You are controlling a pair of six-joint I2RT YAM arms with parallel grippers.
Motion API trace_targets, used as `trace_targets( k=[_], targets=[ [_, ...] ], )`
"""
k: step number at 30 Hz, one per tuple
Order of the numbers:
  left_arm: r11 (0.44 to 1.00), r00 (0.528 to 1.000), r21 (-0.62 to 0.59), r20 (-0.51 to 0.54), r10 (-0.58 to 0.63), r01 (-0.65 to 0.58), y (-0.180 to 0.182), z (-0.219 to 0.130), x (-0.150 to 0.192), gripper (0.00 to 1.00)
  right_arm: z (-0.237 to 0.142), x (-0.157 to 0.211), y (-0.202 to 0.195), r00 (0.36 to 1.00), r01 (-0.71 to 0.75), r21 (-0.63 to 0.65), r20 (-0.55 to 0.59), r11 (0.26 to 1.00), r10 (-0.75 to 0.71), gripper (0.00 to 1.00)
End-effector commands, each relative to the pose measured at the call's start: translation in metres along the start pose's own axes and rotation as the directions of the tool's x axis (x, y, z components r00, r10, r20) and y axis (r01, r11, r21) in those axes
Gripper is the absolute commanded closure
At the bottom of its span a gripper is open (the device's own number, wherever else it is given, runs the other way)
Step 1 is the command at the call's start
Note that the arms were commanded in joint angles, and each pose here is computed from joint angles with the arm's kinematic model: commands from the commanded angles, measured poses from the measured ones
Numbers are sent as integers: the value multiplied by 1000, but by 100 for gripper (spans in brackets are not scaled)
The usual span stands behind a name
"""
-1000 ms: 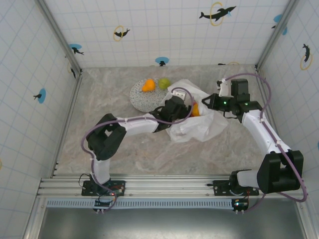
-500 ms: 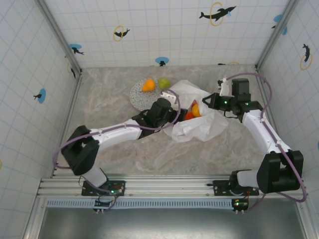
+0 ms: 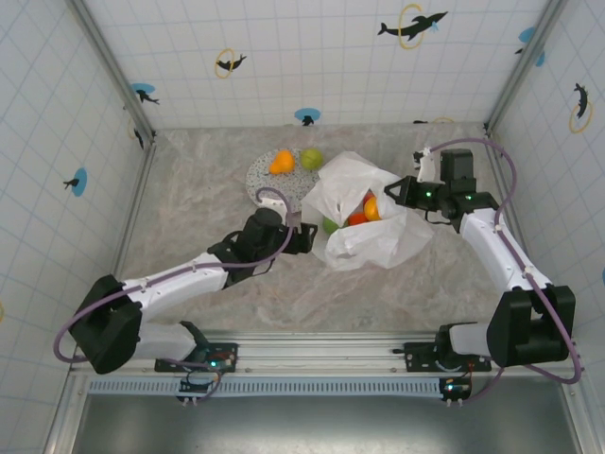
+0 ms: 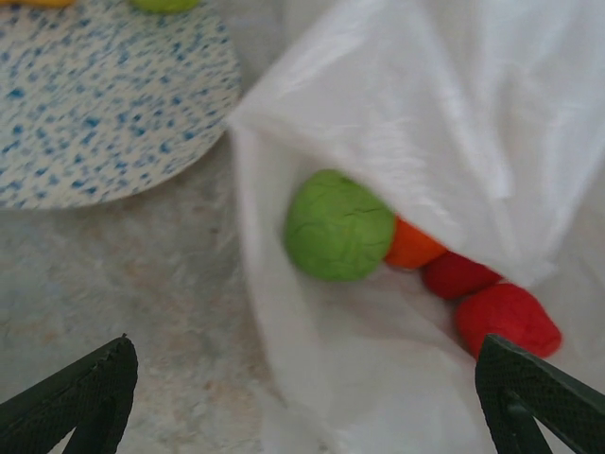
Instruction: Place the fruits into the plastic bag
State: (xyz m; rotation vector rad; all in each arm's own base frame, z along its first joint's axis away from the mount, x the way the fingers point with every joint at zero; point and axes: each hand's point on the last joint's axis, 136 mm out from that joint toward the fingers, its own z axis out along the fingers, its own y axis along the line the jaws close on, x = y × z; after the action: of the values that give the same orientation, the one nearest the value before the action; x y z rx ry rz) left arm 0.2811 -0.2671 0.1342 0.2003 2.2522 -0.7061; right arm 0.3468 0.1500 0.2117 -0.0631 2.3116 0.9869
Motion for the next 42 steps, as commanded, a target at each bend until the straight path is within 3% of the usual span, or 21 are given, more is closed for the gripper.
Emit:
trace_targets(
  k=[1, 3, 8, 13, 15, 21, 26, 38, 42],
  targets=[
    [993, 992, 59, -72, -99, 104, -8, 16, 15, 10, 1, -1, -2, 1000, 5, -7, 10, 1000, -5, 100],
    [989, 987, 89, -119, -107, 118, -16, 28, 21, 16, 1, -1, -1, 1000, 6, -7, 11, 1000, -6, 100],
    [974, 972, 151, -192, -136, 166, -27, 48, 38, 46, -1, -3, 0, 1000, 9, -5, 15, 1000, -9, 100],
    [956, 974, 247, -200, -107, 156, -49, 45, 29, 88, -5, -9, -2, 1000, 23, 23, 21, 999, -23, 100],
    [943, 980, 303, -179, -86, 138, -63, 34, 16, 99, -11, -13, -5, 999, 42, 68, 26, 997, -44, 100],
    [847, 993, 524, -115, -34, 89, -122, -14, -25, 100, -47, -40, -6, 986, 115, 232, 89, 966, -138, 100],
    [805, 996, 589, -76, -42, 79, -138, -35, -43, 100, -74, -60, -3, 970, 146, 332, 139, 932, -202, 100],
    [863, 990, 500, -138, -4, 73, -114, -12, -15, 100, -43, -47, -12, 984, 108, 245, 114, 963, -139, 100],
    [875, 992, 483, -127, 21, 43, -111, -14, -15, 83, -35, -43, -12, 987, 97, 215, 108, 972, -122, 100]
  ],
)
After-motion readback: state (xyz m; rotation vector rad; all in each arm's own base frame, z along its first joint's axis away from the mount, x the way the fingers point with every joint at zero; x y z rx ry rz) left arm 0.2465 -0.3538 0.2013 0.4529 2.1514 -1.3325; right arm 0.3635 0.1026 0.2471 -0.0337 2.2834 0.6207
